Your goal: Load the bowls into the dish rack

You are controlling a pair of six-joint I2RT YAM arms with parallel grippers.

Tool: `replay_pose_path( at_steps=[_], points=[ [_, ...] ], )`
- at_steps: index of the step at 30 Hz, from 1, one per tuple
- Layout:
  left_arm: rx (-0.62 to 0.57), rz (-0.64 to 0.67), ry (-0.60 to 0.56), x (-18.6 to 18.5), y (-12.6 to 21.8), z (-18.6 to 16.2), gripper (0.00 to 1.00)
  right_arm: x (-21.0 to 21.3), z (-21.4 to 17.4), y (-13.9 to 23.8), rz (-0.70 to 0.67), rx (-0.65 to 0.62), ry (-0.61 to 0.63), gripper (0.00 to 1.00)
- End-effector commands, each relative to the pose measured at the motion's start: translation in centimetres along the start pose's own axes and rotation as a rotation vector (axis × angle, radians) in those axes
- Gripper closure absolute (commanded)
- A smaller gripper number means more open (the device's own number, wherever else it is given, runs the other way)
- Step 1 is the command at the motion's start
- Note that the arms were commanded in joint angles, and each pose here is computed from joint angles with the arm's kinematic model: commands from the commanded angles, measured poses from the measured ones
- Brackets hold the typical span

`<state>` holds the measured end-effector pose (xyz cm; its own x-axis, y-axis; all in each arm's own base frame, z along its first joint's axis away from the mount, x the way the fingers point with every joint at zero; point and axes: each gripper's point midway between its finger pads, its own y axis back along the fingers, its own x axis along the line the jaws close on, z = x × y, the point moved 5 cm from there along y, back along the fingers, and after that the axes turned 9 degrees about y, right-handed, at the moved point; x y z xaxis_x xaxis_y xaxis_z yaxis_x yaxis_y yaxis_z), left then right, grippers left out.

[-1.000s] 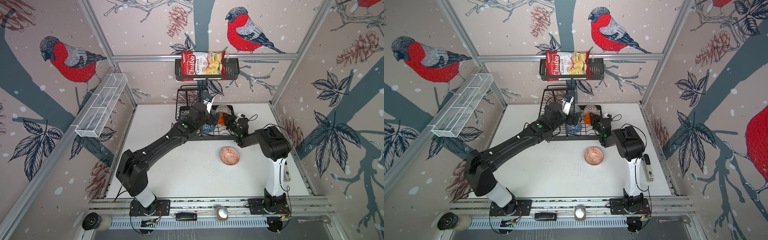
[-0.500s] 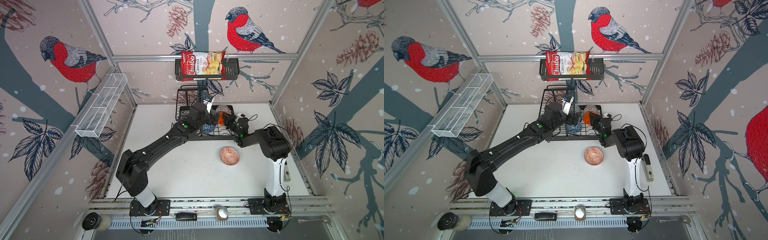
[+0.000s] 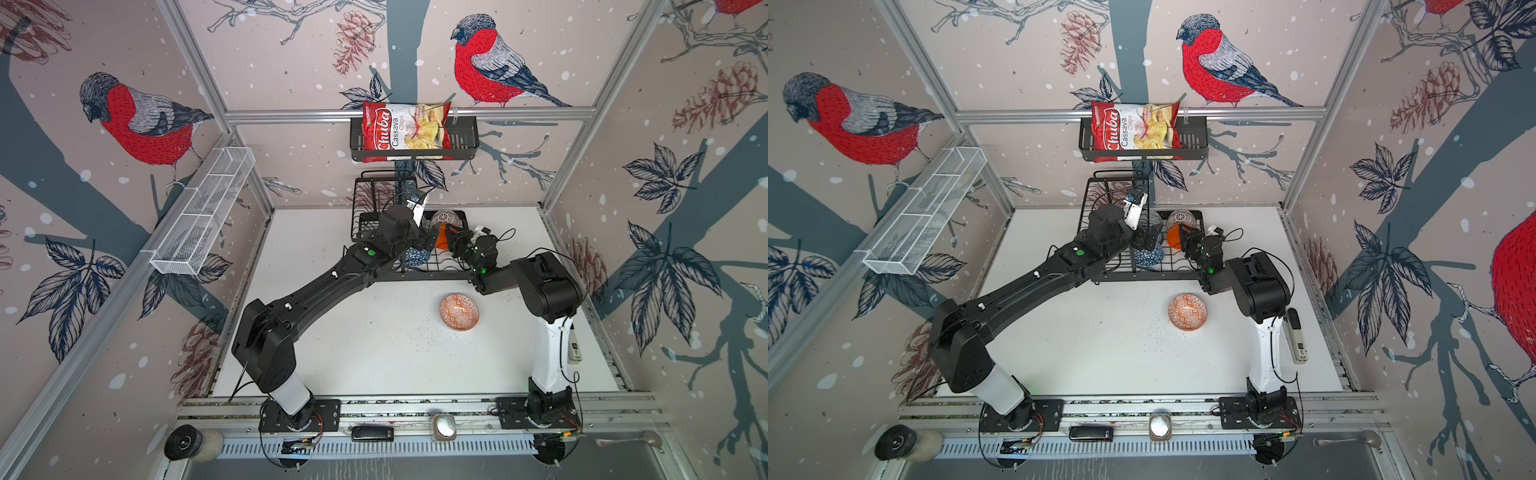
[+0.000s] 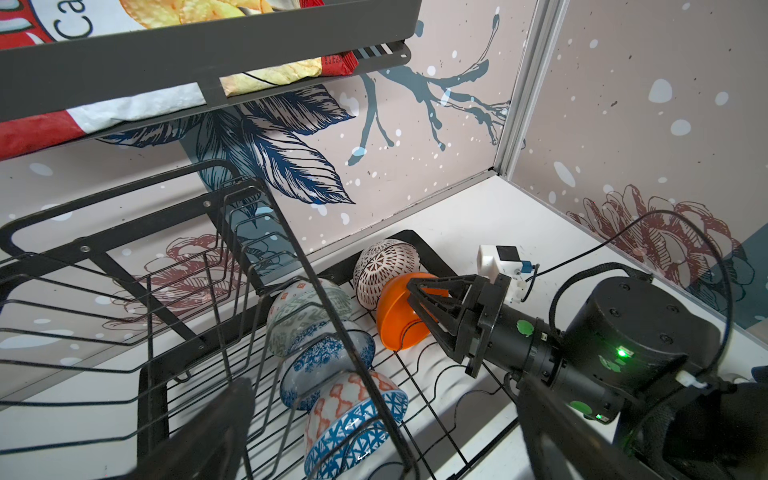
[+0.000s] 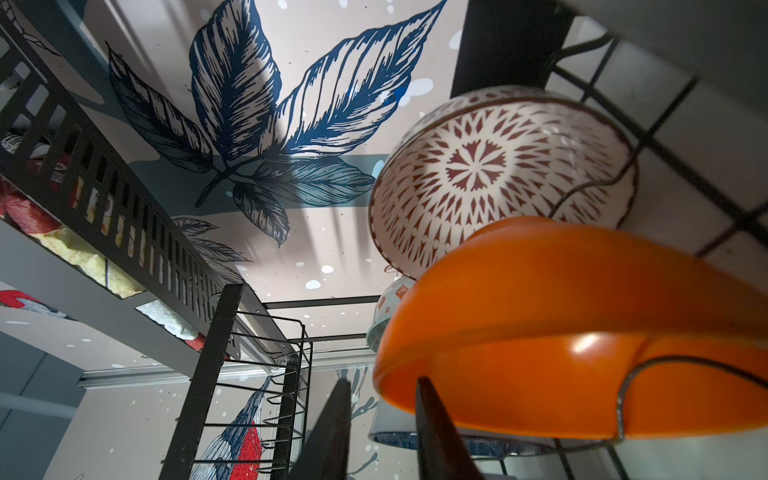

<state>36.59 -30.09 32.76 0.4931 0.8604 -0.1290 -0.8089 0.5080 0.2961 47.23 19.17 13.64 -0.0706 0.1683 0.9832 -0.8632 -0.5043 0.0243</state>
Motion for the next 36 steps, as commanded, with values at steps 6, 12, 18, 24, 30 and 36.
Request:
replay_pose_path(
  at_steps=[6, 12, 18, 24, 30, 36],
  points=[
    [-0.015, 0.005, 0.011, 0.1, 0.0, 0.3, 0.02, 0.6, 0.1, 0.2, 0.02, 0.001, 0.02, 0.67],
    [-0.018, 0.009, 0.011, 0.2, 0.0, 0.3, 0.02, 0.9, 0.2, 0.4, 0.02, -0.005, 0.026, 0.6],
    [-0.021, 0.014, 0.011, 0.3, 0.1, 0.4, 0.02, 1.4, 0.5, 0.8, 0.015, -0.013, 0.053, 0.49],
    [-0.024, 0.01, 0.016, 0.3, 0.2, 0.5, 0.02, 1.9, 0.7, 1.1, 0.01, -0.022, 0.081, 0.44],
    [-0.032, 0.018, 0.016, 0.4, 0.4, 0.7, 0.02, 2.8, 1.0, 1.5, 0.002, -0.032, 0.121, 0.38],
    [-0.045, 0.04, 0.022, 0.7, 0.7, 0.9, 0.02, 4.0, 1.2, 2.0, 0.012, -0.04, 0.167, 0.26]
  ],
)
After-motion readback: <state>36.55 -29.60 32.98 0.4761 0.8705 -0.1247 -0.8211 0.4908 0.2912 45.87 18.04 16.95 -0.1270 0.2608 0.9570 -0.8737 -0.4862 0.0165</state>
